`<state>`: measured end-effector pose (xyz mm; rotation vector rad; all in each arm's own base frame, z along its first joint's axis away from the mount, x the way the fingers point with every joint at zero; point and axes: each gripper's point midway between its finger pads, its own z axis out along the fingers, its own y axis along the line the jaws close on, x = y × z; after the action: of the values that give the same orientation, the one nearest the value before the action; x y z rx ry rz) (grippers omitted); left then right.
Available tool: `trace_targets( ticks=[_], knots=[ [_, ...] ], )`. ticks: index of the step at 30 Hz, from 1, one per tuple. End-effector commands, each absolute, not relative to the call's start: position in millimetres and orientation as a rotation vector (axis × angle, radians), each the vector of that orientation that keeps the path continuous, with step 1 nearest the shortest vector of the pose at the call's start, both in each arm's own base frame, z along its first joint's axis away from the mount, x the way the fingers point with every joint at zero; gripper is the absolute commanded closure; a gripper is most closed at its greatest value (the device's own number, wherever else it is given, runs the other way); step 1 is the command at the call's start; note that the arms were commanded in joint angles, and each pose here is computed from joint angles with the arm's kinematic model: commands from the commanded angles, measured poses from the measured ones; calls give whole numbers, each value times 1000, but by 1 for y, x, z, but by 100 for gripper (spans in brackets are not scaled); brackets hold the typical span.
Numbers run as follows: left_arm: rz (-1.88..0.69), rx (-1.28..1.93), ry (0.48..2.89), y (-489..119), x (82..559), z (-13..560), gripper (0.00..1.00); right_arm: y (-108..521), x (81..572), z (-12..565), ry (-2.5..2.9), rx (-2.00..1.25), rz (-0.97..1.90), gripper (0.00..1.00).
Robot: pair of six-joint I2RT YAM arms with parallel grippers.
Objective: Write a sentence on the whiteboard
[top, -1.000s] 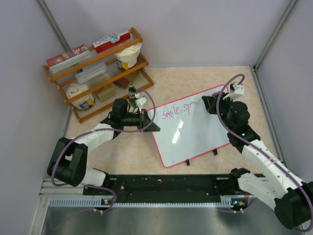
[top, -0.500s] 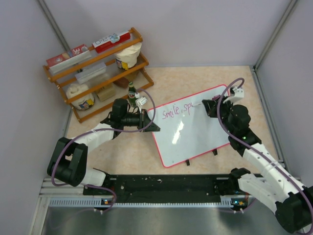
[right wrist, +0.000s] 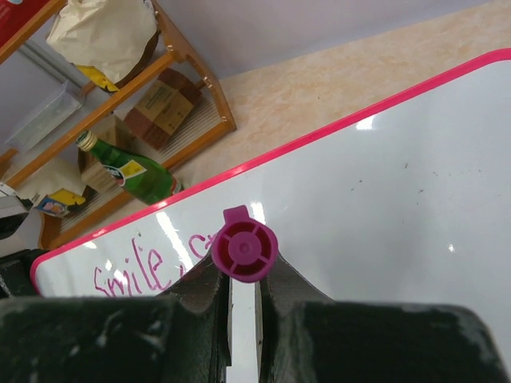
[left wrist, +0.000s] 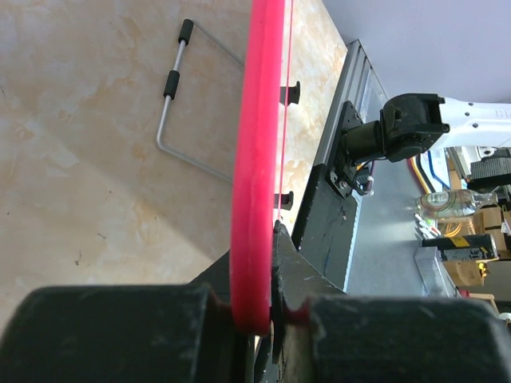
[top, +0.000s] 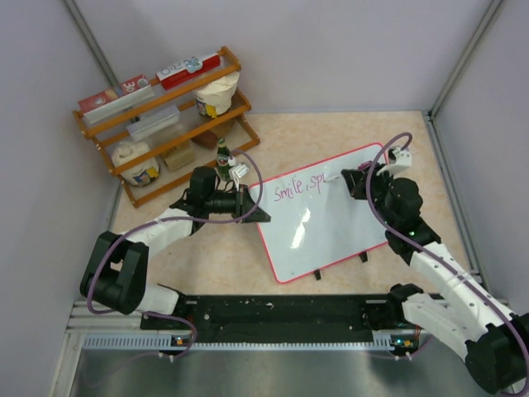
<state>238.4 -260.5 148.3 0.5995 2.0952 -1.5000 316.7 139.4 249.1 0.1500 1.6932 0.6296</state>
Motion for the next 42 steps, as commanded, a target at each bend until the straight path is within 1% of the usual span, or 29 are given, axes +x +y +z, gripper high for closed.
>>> trace_targets(
  ticks=[1,7,21,42],
  knots=[
    [-1281,733,2215,-250,225,83,100,136,327,260,1674,179,615,100],
    [-1279,733,2215,-250,225,82,100,134,332,271,1643,198,614,100],
    [-1278,736,2216,-250,225,81,100,126,339,277,1636,237,559,100],
    [-1277,732,2217,-249,225,80,100,122,330,256,1673,233,540,100]
  ],
)
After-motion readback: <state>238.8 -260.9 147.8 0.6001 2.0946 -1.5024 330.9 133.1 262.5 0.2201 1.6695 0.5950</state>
